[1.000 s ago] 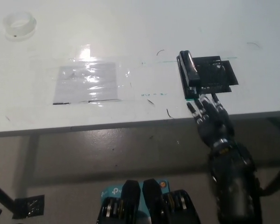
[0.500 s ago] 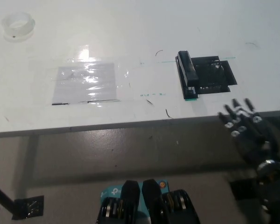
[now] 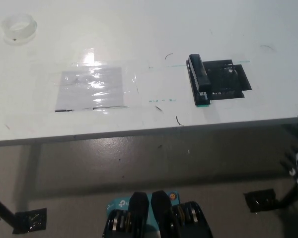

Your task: A stapler is kept infront of the robot on the black mark on the desk and the robot uses its right hand to lift the top of the stapler to open it

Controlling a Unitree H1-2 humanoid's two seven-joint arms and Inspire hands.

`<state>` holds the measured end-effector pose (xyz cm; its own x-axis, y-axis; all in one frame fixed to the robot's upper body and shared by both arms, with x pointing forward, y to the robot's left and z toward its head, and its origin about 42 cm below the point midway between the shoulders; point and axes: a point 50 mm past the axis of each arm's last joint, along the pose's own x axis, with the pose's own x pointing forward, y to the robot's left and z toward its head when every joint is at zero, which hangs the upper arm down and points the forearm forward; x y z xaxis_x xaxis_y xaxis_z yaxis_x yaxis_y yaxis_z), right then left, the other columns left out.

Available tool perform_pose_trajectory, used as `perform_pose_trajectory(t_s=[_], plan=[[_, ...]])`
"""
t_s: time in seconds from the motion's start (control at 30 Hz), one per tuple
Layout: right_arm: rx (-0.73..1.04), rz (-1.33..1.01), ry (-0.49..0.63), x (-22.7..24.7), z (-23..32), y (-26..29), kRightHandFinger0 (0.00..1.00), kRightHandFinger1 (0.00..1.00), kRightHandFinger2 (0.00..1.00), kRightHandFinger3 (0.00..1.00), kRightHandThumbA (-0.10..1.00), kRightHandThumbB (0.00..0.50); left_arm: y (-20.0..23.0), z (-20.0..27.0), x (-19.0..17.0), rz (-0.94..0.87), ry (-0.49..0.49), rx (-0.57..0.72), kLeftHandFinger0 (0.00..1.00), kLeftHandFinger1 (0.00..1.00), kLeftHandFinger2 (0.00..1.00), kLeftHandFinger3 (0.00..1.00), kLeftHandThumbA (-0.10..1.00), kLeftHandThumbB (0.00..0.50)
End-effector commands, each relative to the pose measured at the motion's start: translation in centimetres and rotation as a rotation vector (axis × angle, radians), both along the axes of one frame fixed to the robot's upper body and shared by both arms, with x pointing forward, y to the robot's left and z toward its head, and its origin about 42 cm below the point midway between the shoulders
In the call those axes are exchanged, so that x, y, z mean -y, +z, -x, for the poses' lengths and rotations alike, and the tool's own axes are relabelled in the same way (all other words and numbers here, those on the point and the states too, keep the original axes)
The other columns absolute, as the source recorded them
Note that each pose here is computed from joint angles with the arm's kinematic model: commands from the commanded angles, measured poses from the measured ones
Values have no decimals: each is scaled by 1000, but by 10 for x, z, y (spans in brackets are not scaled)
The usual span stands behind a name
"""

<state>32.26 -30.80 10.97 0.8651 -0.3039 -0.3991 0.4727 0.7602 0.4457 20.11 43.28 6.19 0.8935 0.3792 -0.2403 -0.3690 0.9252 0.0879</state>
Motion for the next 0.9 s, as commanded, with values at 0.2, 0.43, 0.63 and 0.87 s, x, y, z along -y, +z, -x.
perform_pose_trajectory(t_s=[0.2, 0.43, 0.63, 0.87], plan=[[221, 381, 25, 10, -12, -18, 434, 459, 525, 629, 283, 71, 15, -5, -12, -50, 1, 48, 398, 492, 608, 762, 1000, 123], [229, 415, 12, 7, -13, -21, 403, 437, 499, 601, 273, 61, 14, -4, -11, -40, 11, 45, 420, 494, 620, 774, 1000, 131], [224, 419, 17, 5, -14, -22, 390, 417, 489, 591, 269, 61, 14, -4, -12, -40, 10, 54, 401, 482, 601, 756, 1000, 145], [224, 436, 12, 5, -15, -23, 378, 408, 473, 595, 274, 63, 18, -6, -12, -50, 11, 53, 427, 486, 598, 762, 1000, 149]])
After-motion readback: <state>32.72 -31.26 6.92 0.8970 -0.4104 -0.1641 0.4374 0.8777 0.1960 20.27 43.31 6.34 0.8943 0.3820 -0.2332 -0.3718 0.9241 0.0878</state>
